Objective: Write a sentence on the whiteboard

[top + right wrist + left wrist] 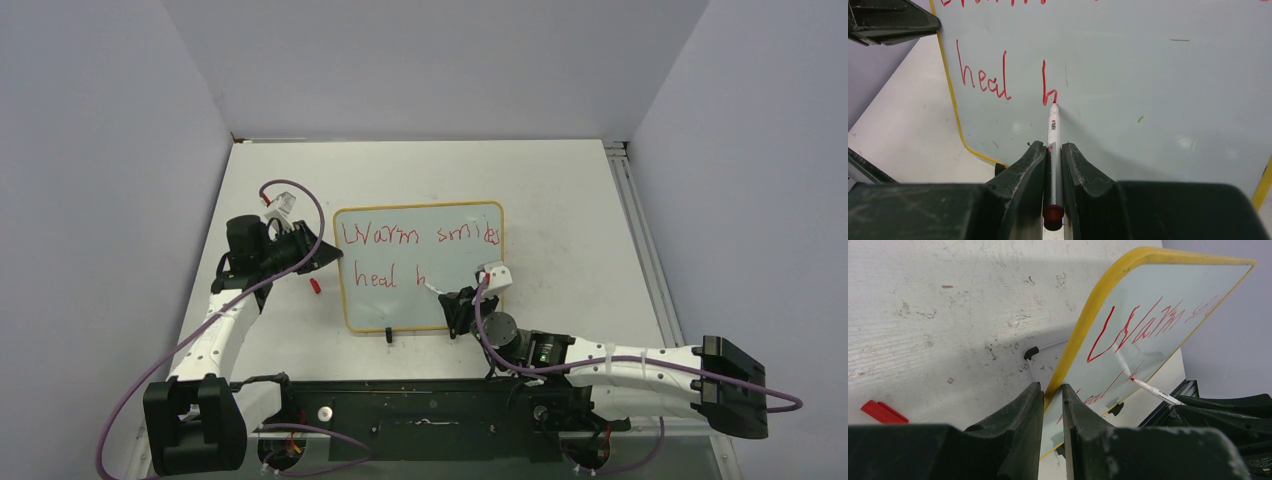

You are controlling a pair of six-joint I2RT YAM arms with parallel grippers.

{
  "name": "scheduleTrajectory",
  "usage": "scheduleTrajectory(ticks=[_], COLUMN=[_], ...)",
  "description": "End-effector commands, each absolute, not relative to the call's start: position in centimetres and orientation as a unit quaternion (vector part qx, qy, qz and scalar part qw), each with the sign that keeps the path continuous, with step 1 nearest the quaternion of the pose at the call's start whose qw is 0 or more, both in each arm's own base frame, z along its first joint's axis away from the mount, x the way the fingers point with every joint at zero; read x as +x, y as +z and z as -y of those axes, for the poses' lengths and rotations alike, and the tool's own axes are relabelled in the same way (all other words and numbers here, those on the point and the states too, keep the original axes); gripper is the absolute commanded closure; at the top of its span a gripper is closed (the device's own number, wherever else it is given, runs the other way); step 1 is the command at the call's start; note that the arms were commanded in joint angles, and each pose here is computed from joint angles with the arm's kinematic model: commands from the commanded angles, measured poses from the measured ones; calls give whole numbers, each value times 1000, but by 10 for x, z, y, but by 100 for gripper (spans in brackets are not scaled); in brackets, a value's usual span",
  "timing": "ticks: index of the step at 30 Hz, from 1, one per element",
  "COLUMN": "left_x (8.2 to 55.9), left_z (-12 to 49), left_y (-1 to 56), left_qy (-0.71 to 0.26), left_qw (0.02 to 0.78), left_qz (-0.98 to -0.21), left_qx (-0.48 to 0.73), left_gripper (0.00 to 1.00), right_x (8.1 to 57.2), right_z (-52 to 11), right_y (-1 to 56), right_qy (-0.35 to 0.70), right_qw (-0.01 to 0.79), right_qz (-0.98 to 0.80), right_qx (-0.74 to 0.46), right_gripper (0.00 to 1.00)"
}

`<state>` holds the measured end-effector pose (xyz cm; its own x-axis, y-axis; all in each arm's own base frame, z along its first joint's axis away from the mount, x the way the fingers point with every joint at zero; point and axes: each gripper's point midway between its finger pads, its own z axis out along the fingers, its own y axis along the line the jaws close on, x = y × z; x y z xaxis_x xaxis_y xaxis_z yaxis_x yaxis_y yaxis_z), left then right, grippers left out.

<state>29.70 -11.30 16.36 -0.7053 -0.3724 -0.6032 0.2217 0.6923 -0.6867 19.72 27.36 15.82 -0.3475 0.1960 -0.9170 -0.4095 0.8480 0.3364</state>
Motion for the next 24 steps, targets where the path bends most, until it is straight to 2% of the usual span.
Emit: scheduleTrajectory(ticks=[1,24], left_x=[304,304], left_z=[115,115], left_y=[188,187], left_qy=[-388,-387], left_qw=[412,412], left_qz=[-824,-825], left_qx=[-18,-17], left_gripper=[81,81], right_x=[196,197], right_z=[-268,-272], right_y=[145,185], right_qy=[252,274], right_qw=[562,590], right_qz=[-785,-757], right_qx=[-65,-68], right_gripper=[95,95])
